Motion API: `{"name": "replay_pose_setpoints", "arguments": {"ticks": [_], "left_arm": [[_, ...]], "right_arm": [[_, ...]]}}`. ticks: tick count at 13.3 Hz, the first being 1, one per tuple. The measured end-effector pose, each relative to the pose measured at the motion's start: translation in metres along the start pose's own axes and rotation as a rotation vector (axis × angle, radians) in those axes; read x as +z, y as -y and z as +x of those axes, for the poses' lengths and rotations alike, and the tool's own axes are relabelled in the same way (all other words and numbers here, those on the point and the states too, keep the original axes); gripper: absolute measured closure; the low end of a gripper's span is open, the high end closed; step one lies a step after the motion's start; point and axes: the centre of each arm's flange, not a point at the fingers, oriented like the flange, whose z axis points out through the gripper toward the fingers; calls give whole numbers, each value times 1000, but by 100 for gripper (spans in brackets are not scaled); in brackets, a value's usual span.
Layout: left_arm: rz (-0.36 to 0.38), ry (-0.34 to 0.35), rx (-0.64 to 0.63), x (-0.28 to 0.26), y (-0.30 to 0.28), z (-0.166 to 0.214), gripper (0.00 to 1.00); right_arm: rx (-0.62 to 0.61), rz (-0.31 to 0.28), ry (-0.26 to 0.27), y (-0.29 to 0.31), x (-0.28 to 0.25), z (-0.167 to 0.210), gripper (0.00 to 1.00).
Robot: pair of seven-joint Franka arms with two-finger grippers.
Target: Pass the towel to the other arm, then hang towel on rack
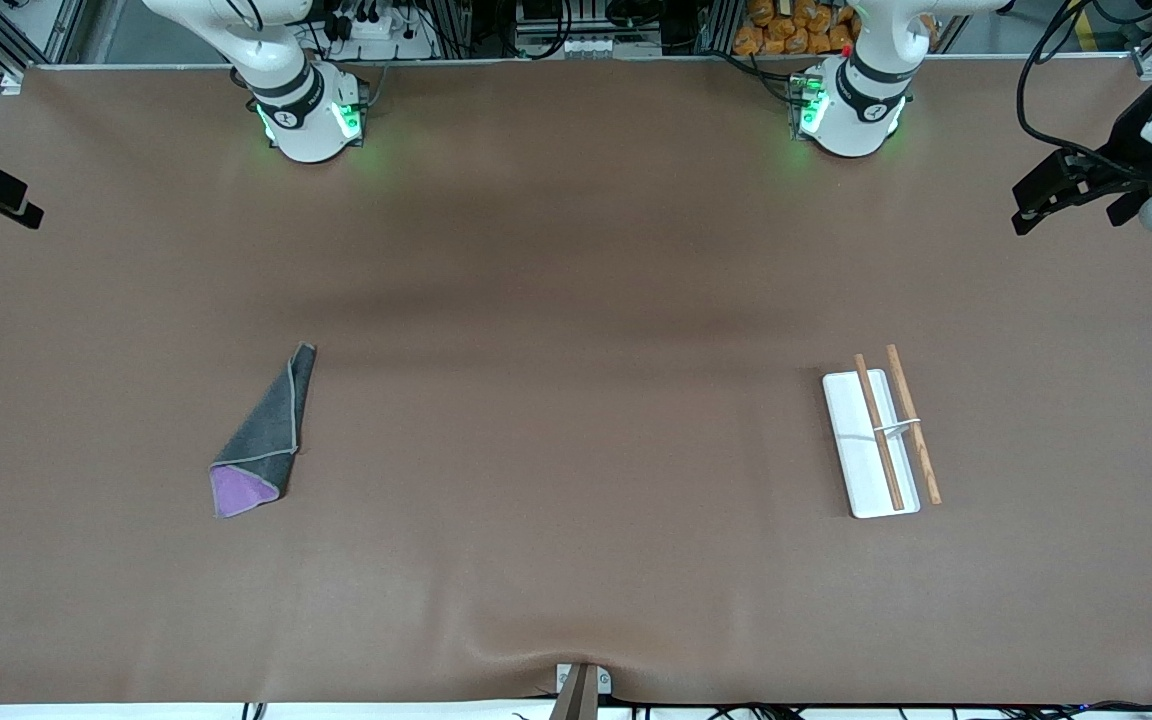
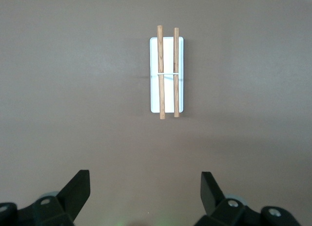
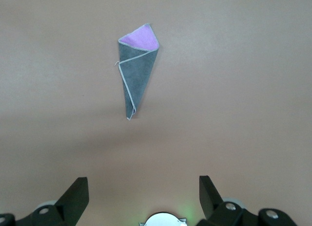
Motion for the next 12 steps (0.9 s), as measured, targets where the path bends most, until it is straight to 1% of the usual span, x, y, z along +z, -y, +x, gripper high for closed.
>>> {"name": "replay_pose_setpoints", "arguments": {"ticks": [2,5,9,12], "left_arm": [[0,0,4,0,0,0,0],[-1,0,45,0,6,1,0],[-4,2,30,1,28,5,0],[-6,2,31,1,29,5,0]], "right_arm": [[0,0,0,0,0,0,0],[0,0,0,0,0,0,0],[1,1,0,0,0,0,0],[1,0,9,-1,4,2,0]]}}
